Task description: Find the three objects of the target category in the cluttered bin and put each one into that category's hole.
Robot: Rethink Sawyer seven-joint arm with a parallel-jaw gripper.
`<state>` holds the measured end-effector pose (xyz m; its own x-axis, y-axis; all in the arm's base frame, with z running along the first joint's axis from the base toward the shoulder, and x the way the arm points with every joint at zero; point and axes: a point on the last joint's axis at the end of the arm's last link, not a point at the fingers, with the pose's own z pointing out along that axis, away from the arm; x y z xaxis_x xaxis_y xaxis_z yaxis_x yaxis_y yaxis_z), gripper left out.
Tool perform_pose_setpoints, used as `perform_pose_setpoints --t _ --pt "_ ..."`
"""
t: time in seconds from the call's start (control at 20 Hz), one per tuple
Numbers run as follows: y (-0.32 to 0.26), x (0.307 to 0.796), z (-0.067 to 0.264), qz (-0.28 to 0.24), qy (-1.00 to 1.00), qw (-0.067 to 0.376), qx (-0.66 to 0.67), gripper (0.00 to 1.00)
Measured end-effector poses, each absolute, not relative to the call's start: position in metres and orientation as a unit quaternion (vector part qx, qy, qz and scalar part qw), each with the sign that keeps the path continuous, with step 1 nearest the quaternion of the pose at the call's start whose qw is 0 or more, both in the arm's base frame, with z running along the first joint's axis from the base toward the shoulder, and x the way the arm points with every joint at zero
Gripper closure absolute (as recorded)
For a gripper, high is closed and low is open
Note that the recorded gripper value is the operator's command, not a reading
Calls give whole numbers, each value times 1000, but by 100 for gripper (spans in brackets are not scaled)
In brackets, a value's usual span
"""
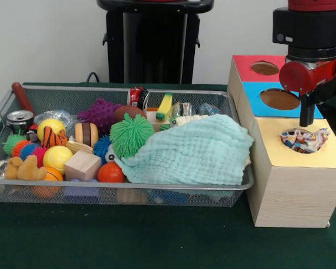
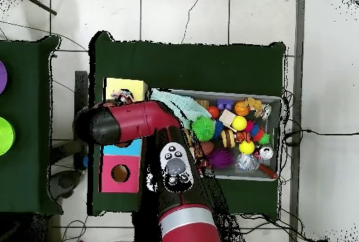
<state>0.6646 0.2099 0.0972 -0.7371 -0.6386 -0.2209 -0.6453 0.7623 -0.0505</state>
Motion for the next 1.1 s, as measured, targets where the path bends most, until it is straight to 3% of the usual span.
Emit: perform_pose_setpoints --t 1.1 --pt "206 663 96 15 933 104 -344 100"
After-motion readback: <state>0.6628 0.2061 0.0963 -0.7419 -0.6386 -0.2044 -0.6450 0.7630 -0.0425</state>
